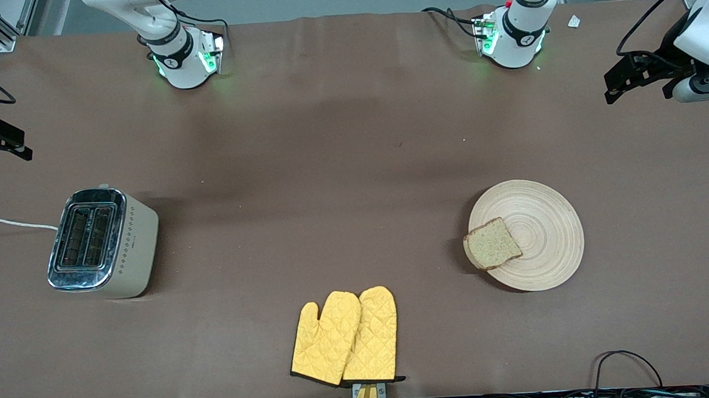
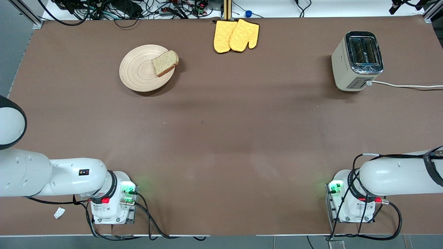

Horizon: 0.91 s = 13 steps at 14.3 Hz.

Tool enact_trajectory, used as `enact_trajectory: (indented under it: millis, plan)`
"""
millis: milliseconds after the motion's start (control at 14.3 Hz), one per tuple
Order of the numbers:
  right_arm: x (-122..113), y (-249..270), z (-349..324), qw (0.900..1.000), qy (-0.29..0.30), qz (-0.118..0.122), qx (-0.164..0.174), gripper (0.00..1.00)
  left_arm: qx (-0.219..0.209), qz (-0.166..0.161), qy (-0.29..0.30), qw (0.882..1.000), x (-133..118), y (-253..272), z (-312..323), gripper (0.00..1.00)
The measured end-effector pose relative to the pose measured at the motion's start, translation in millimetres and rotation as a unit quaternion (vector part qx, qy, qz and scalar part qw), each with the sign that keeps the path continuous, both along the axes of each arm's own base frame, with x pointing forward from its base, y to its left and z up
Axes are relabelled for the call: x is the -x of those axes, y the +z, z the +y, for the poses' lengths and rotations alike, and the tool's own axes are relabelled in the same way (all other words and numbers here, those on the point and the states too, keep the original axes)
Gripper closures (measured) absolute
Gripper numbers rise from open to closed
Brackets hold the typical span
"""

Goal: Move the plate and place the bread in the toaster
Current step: 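Lower the left gripper to the wooden plate rim and grasp it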

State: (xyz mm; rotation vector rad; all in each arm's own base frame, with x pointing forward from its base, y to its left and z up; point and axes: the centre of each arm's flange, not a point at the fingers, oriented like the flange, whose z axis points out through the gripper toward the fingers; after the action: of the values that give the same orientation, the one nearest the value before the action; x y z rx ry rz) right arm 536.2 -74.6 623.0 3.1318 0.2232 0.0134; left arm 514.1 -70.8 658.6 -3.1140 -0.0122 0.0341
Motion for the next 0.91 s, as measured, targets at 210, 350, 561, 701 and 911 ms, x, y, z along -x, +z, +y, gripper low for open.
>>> enact_trajectory:
  millis: [210, 350, 561, 701, 911]
  plan:
    - [1.5, -0.1, -8.7, 1.0, -0.009, 0.0, -0.004, 0.0, 0.0, 0.001, 0.0, 1.0, -0.5, -0.8, 0.0, 0.0]
    - [2.0, 0.0, -11.0, 1.0, -0.013, 0.0, -0.008, 0.0, 0.008, 0.01, 0.003, 1.0, -5.7, -8.8, 2.2, 0.0]
    - [0.6, 0.2, -1.1, 1.0, -0.005, 0.0, -0.01, 0.0, 0.042, 0.037, 0.013, 0.998, -33.9, -39.8, 8.9, 0.0]
    - [-0.4, 0.5, 6.7, 1.0, 0.002, -0.001, -0.009, 0.0, 0.064, 0.056, 0.031, 0.996, -59.2, -70.2, 27.8, 0.0]
    - [-0.2, 0.4, 10.0, 1.0, 0.005, 0.002, -0.009, 0.0, 0.125, 0.076, 0.049, 0.988, -92.9, -127.5, 79.5, 0.0]
